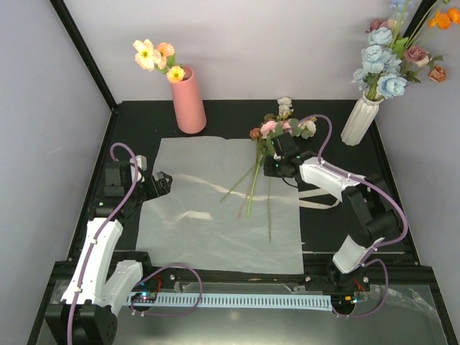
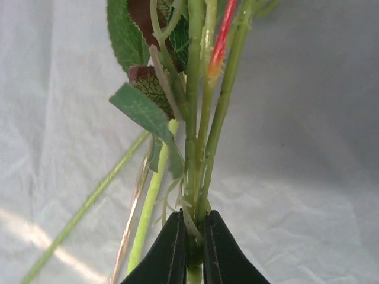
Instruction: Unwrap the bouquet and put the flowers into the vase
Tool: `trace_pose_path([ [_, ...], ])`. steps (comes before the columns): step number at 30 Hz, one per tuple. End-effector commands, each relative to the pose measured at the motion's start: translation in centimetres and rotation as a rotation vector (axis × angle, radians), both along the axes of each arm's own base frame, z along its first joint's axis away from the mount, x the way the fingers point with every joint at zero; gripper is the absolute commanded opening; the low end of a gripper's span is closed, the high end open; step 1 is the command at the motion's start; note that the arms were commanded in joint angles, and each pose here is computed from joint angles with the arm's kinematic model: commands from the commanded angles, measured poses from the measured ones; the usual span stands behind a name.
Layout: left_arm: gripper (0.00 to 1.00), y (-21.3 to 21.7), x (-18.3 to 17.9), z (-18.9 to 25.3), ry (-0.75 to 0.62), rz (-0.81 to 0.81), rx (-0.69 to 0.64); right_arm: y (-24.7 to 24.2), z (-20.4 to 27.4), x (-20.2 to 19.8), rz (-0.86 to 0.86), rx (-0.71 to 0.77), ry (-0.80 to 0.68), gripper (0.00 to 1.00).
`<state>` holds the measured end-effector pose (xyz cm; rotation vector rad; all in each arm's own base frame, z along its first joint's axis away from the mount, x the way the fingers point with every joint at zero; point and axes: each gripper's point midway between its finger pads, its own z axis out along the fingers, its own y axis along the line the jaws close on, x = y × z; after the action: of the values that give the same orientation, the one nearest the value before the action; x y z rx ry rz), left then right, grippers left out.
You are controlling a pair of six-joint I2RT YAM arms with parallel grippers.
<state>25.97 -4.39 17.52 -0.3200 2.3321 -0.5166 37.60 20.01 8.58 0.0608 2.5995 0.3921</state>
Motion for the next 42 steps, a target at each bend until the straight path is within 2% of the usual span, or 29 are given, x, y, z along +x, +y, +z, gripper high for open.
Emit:
trace_pose_path([
  [1, 0.99, -0.2, 0.3, 1.1, -0.036, -0.027, 0.014, 2.7, 4.1, -0.6, 0.231, 0.112, -0.19, 0.02],
  [5, 0.99, -0.6, 0.6, 1.5, -0.035, -0.03, -0.017, 3.5, 7.6, -1.9, 0.323, 0.184, -0.326, 0.01],
  [7, 0.99, -1.5, 0.9, 2.4, -0.079, -0.086, -0.038, 4.2, 9.7, -2.7, 0.373, 0.245, -0.39, 0.01],
  [11, 0.99, -3.2, 1.3, 3.9, -0.149, -0.138, -0.16, 5.7, 13.4, -4.4, 0.459, 0.369, -0.476, 0.02],
  [13, 0.99, -4.7, 1.1, 4.9, -0.186, -0.217, -0.225, 6.4, 15.2, -5.3, 0.503, 0.422, -0.51, 0.01],
  [17, 0.99, -8.6, 0.0, 8.7, -0.356, -0.45, -0.402, 8.2, 19.0, -7.9, 0.613, 0.506, -0.595, 0.02],
  [23, 0.97, -12.2, -1.7, 13.1, -0.517, -0.604, -0.382, 11.1, 22.9, -11.1, 0.732, 0.55, -0.695, 0.01],
  [29, 0.81, -15.9, -3.8, 16.7, -0.632, -0.754, -0.402, 13.3, 25.4, -13.3, 0.806, 0.592, -0.73, 0.02],
  [42, 0.57, -19.4, -4.1, 20.9, -0.766, -0.8, -0.453, 15.3, 26.9, -16.6, 0.916, 0.614, -0.779, 0.01],
])
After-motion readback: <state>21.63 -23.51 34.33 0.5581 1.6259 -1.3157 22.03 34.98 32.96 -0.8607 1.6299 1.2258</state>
